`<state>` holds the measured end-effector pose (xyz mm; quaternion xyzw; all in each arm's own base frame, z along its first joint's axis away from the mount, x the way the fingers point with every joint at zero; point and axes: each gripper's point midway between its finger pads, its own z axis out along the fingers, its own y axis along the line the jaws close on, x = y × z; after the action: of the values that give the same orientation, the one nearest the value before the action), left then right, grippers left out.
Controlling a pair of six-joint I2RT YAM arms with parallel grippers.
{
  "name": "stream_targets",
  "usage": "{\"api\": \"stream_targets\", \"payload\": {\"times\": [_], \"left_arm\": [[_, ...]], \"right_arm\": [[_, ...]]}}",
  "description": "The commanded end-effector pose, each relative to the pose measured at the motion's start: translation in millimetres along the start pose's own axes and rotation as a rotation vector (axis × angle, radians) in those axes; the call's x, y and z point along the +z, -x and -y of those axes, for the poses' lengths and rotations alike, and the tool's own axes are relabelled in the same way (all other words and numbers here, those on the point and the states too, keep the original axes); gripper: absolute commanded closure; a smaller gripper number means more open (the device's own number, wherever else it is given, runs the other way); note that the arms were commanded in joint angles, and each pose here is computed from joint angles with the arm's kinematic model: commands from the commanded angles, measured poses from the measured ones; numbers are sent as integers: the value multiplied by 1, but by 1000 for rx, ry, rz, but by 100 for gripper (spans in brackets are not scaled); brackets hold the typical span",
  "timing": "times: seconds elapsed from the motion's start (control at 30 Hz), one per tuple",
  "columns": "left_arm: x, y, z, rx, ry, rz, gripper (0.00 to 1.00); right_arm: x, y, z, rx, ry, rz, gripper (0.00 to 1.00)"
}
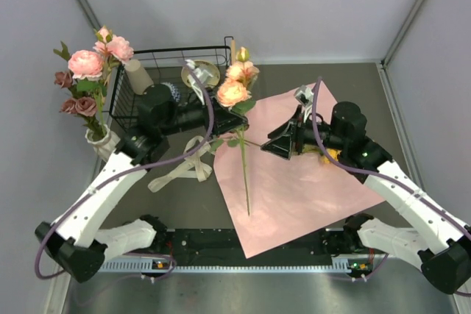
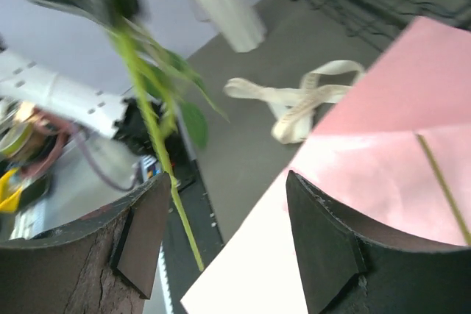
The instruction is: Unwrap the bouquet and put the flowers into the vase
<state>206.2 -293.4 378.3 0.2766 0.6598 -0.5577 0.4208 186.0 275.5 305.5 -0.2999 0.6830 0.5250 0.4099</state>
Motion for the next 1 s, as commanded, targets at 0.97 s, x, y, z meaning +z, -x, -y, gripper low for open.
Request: {"api": "stream_targets", "payload": {"times": [0.97], "left_arm": [[-358, 176, 23, 904, 1758, 554, 87]], "right_arm": [[-14, 23, 29, -104, -237, 93, 34]]}}
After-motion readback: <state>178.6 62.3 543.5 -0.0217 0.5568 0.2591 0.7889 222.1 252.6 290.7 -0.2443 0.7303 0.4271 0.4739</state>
